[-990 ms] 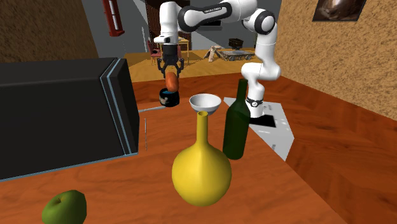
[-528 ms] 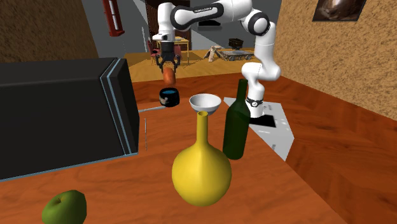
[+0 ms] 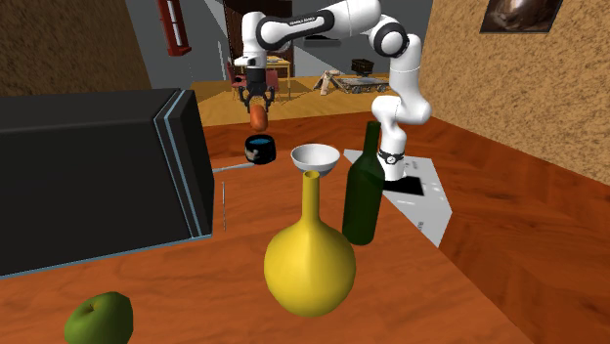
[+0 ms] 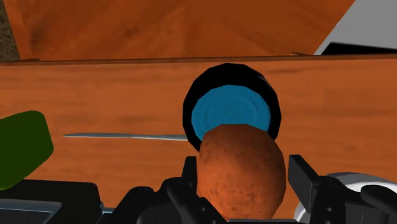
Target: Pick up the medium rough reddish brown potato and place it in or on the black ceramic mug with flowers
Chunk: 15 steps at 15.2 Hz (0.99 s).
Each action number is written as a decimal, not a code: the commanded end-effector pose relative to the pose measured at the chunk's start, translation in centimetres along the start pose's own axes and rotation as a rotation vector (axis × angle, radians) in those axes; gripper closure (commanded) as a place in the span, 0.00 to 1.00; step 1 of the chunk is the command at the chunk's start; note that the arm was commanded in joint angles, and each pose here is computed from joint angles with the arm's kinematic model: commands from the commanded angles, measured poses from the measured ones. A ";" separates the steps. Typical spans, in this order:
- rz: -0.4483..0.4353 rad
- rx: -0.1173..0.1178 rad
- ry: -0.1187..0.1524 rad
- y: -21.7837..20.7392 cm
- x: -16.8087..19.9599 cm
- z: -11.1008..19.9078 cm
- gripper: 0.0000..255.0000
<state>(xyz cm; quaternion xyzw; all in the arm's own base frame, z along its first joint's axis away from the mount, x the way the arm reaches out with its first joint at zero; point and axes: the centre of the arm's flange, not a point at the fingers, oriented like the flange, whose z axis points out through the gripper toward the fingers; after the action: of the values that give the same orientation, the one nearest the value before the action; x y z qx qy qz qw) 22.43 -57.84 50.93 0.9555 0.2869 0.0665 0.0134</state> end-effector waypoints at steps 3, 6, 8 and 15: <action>0.000 0.000 0.000 -0.1 -0.3 2.1 1.00; 0.000 0.000 0.000 -0.2 -0.5 3.7 1.00; 0.000 0.000 0.000 -0.3 -0.6 4.7 1.00; 0.000 0.000 0.000 -0.4 -0.9 6.6 1.00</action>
<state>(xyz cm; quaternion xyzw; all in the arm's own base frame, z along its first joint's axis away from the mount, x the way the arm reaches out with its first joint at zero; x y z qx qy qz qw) 22.39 -57.88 44.37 0.9555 0.2870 0.0665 0.0136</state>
